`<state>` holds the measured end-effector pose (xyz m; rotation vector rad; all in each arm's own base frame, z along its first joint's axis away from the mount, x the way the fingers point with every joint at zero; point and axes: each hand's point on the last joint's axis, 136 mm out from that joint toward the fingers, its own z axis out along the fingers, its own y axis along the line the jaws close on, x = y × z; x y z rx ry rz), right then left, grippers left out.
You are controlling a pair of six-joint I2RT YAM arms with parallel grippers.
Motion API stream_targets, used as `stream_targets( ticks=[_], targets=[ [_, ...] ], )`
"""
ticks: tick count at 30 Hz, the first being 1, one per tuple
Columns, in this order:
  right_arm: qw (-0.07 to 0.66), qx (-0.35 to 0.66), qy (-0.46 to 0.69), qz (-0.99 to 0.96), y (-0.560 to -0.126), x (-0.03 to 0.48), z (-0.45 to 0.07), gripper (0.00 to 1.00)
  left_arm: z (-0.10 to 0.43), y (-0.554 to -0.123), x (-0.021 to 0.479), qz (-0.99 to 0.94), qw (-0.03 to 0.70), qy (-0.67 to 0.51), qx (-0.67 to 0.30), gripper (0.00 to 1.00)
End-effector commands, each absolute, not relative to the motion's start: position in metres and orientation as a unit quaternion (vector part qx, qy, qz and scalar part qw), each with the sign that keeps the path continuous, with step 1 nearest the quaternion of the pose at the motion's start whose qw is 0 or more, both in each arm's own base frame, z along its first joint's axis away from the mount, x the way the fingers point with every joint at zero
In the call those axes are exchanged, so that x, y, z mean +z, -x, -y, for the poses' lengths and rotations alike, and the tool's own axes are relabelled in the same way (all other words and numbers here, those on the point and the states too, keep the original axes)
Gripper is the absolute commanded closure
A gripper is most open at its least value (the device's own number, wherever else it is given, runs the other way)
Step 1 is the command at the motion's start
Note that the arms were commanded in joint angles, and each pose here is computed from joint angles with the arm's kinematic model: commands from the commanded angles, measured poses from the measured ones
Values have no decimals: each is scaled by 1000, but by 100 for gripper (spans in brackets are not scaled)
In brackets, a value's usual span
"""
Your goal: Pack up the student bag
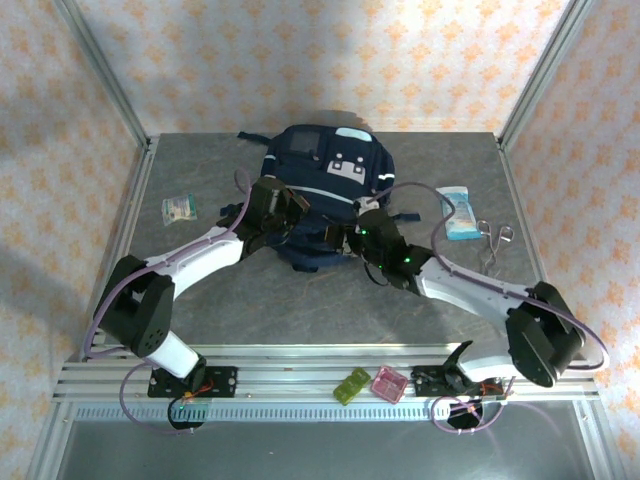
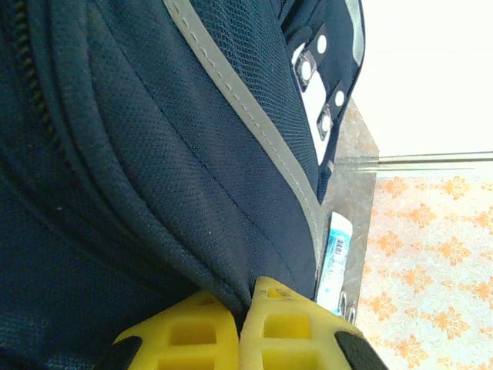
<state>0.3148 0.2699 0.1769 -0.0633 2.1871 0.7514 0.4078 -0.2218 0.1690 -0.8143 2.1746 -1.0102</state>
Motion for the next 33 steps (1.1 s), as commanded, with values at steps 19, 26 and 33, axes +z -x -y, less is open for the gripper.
stream_targets(
  ticks=[19,26,33],
  targets=[
    [362,278,45,-888,-365,153,-286,54,238,-414,257,-760,348,262,-482,100],
    [365,265,47,-891,-380,149,-293,58,240,-415,260,-758,346,259,-488,100],
    [362,254,42,-896,-392,147,-298,87,242,-413,254,-759,339,261,-490,100]
  ],
)
